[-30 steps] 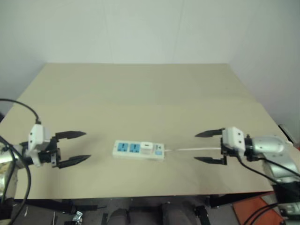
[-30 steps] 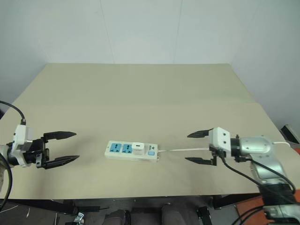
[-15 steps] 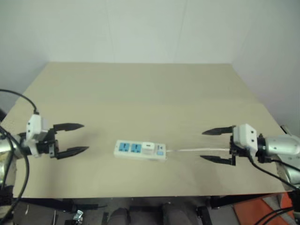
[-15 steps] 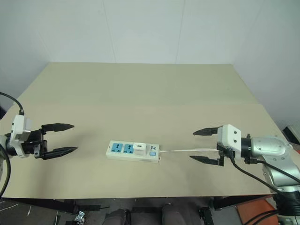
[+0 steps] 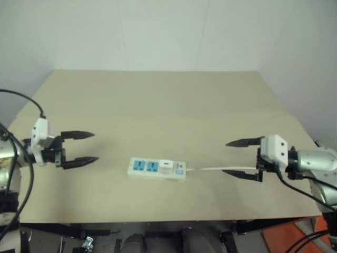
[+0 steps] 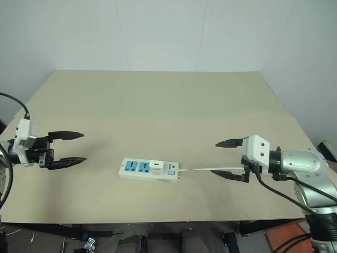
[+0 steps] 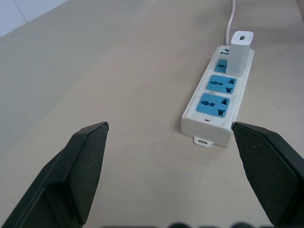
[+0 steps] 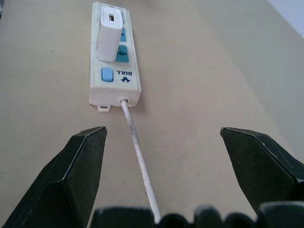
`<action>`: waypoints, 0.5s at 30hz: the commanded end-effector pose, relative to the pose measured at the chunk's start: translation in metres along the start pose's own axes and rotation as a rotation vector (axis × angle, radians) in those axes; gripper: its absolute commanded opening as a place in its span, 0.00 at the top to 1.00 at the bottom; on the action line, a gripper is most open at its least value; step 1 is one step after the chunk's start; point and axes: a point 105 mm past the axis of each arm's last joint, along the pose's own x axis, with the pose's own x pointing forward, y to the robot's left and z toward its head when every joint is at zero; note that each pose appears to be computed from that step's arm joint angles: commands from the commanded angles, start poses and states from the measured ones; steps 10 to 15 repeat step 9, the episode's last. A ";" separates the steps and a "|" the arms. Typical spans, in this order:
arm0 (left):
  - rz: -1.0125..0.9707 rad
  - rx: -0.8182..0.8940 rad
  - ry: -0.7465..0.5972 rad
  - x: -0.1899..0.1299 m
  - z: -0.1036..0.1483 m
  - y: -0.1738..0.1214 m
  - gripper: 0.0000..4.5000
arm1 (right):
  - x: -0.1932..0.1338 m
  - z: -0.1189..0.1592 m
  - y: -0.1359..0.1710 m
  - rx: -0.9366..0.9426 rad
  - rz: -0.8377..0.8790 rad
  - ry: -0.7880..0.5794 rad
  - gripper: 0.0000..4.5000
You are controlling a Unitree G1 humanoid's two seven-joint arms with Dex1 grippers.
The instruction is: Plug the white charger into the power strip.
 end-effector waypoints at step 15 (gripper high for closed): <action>0.048 0.056 0.012 -0.011 0.006 0.008 0.00 | 0.016 0.018 -0.014 -0.053 0.025 -0.059 0.01</action>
